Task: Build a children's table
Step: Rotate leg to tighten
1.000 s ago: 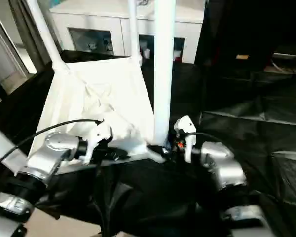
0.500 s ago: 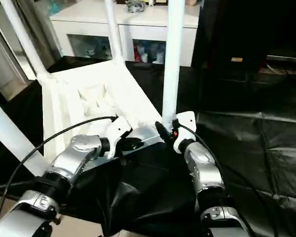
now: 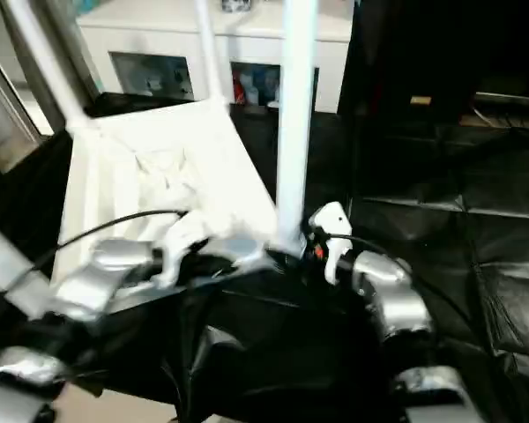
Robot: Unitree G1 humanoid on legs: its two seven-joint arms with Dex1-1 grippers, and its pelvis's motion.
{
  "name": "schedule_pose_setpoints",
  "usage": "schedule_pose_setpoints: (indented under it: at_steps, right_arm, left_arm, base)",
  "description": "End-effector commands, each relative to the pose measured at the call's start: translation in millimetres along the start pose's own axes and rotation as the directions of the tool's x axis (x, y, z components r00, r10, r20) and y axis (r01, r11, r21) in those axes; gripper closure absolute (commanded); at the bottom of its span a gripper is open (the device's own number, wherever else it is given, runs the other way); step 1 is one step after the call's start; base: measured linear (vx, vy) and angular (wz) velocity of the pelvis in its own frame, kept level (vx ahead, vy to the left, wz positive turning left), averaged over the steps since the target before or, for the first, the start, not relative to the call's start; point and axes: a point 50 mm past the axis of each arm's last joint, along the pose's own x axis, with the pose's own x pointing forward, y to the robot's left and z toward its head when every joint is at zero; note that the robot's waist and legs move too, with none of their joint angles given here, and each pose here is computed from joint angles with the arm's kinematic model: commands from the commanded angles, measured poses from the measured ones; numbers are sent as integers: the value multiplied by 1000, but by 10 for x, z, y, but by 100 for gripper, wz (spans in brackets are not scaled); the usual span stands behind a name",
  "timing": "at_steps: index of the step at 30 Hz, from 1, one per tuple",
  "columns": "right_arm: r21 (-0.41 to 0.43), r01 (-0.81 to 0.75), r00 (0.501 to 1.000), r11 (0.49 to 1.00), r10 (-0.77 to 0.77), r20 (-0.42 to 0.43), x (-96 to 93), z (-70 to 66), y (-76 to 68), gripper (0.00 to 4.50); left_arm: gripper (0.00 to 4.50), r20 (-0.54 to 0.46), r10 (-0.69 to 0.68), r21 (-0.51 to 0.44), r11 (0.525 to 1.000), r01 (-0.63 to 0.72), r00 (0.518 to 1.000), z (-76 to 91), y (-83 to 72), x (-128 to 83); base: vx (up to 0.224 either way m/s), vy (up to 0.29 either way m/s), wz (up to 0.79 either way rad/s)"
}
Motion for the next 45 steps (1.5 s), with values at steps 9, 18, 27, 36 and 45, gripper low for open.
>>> schedule_pose_setpoints:
  at_steps: [9,18,27,36,45]
  right_arm:
    - [45,-209,974,977,212,-79,48,-40,108,163]
    - [46,-27,998,999,29,-48,242,-203,194,188]
    - [147,402,915,904,-392,-93,605,-405,229,193]
    - [144,200,978,969,-207,34,680,-185,352,102]
    - [80,-32,999,996,32,6,324,-133,296,78]
  left_arm:
    - [450,-22,-70,-25,997,69,997,-90,-61,-46]
    - [450,33,85,-34,996,-84,996,10,22,84]
    - [450,59,340,-76,939,-336,938,186,114,451]
    - [450,95,227,-45,974,-224,969,248,6,566]
    - [450,66,14,-6,1000,-14,998,120,-49,294]
  base:
    - [0,0,0]
    - [0,0,0]
    - [-11,4,-1]
    - [0,0,0]
    - [0,0,0]
